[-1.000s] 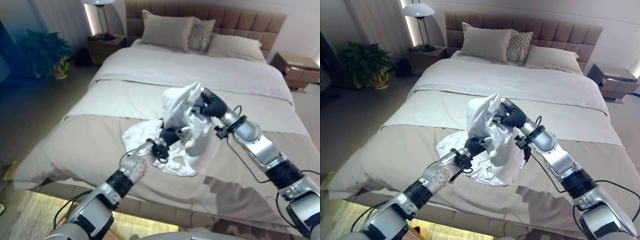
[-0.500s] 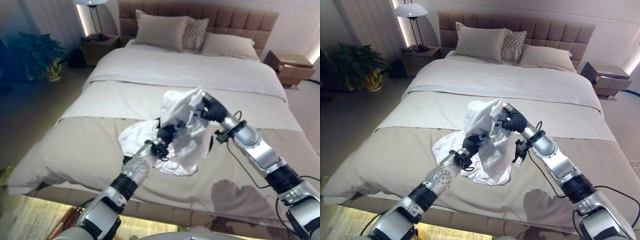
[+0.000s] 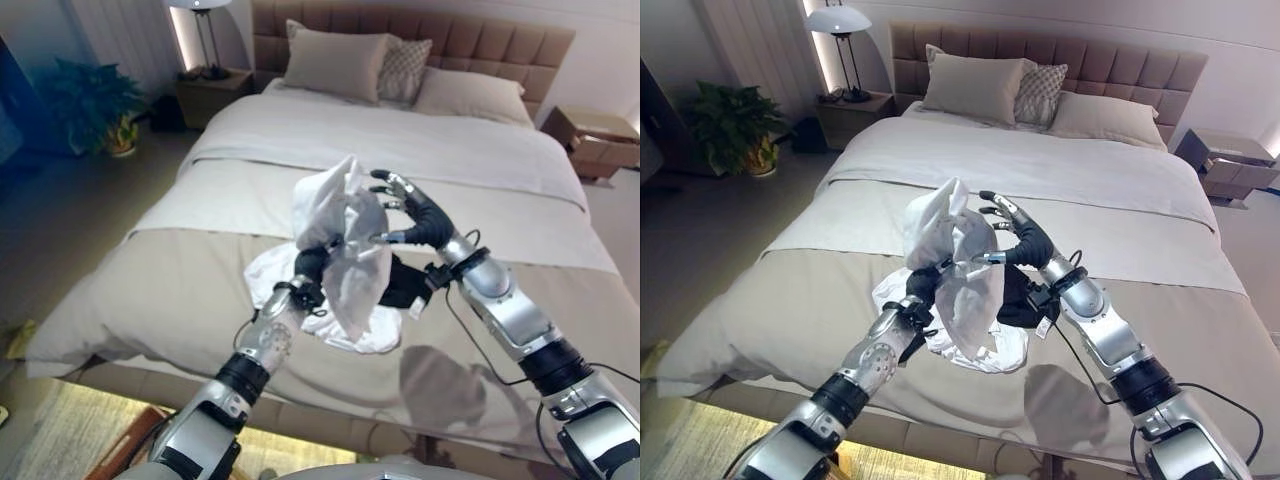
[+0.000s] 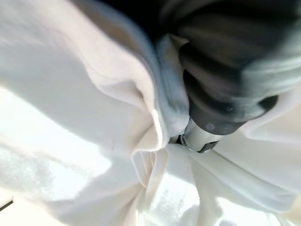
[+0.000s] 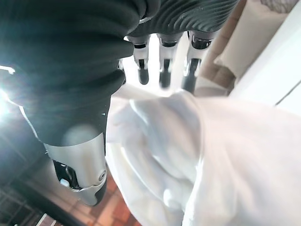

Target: Pick up clothes into the bucket

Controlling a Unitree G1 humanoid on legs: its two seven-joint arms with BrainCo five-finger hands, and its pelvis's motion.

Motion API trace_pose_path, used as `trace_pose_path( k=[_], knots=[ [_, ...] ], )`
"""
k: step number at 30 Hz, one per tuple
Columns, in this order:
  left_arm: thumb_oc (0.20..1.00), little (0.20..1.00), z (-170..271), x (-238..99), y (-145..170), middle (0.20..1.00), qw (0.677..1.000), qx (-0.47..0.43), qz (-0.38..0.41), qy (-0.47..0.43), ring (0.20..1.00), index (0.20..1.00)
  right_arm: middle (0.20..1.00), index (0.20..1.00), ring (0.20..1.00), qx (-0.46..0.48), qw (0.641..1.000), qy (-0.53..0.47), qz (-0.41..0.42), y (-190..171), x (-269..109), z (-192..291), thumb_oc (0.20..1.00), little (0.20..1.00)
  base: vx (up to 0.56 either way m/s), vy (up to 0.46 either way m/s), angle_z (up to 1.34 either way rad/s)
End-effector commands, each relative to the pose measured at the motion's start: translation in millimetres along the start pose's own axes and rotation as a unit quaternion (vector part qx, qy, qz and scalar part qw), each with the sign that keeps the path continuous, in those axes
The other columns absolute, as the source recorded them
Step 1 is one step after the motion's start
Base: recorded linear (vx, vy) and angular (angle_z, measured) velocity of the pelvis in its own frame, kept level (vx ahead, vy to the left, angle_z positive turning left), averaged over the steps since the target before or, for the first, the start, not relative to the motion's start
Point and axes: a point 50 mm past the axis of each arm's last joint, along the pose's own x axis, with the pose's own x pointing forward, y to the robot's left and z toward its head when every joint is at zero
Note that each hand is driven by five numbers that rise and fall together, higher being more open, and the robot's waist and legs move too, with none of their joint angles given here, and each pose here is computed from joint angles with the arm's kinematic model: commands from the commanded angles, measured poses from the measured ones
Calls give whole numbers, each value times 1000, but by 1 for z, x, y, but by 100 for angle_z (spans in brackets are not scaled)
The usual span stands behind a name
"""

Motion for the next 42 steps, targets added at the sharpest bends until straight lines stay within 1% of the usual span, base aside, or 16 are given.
trace_pose_path(
  k=[1,5,6,9,10,11,12,14,15,16,19,23,25,35,40,42],
  knots=[
    [200,200,47,10,-18,200,993,45,-43,-105,200,200,1000,1000,1000,29,996,-45,-71,-20,0,11,1000,1000,0,0,0],
    [200,200,59,1,-10,200,989,57,-31,-132,200,200,1000,1000,1000,41,995,-24,-92,-24,-7,-1,1000,1000,-5,-7,5],
    [200,200,70,-10,-1,200,984,77,-15,-157,200,200,1000,1000,1000,73,990,-10,-117,-25,-15,-12,1000,1000,-5,-9,3],
    [200,200,80,-22,6,200,976,125,-4,-176,200,200,1000,1000,1000,86,987,5,-138,-28,-24,-21,1000,1000,-11,-8,4],
    [200,200,90,-36,18,200,963,186,23,-193,200,200,1000,1000,1000,100,981,19,-167,-29,-33,-32,1000,1000,-24,-10,17],
    [200,200,94,-43,23,200,955,213,40,-202,200,200,1000,1000,1000,103,978,27,-179,-30,-37,-36,1000,1000,-18,-8,19],
    [200,200,94,-44,23,200,955,214,41,-202,200,200,1000,1000,1000,103,978,27,-179,-30,-37,-37,1000,1000,-31,-6,21],
    [200,200,104,-65,39,200,929,265,104,-235,200,200,1000,1000,1000,77,973,51,-213,-31,-47,-48,1000,1000,-83,-13,20],
    [200,200,104,-65,39,200,929,265,105,-235,200,200,1000,1000,1000,77,973,51,-213,-30,-46,-48,1000,1000,-186,-36,23],
    [200,200,112,-77,47,200,910,280,155,-265,200,200,1000,1000,1000,100,964,63,-240,-26,-51,-58,1000,1000,-181,-47,36],
    [200,200,111,-83,53,200,905,274,181,-269,200,200,1000,1000,1000,83,961,74,-252,-25,-54,-62,1000,1000,-131,-46,56],
    [200,200,118,-88,55,200,881,309,213,-287,200,200,1000,1000,1000,81,951,91,-285,-25,-65,-69,1000,1000,-148,-54,74],
    [200,200,124,-92,58,200,860,333,245,-299,200,200,1000,1000,1000,102,941,97,-309,-23,-70,-75,1000,1000,-141,-48,81],
    [200,200,152,-102,70,200,805,346,334,-348,200,200,1000,1000,1000,116,928,82,-345,-25,-68,-74,1000,1000,-62,-32,45],
    [200,200,175,-106,78,200,766,306,398,-402,200,200,1000,1000,1000,142,910,50,-386,-35,-70,-67,1000,1000,-47,28,17],
    [200,200,180,-108,80,200,759,299,409,-410,200,200,1000,1000,1000,146,907,45,-392,-37,-69,-66,1000,1000,-46,9,16]
  ],
)
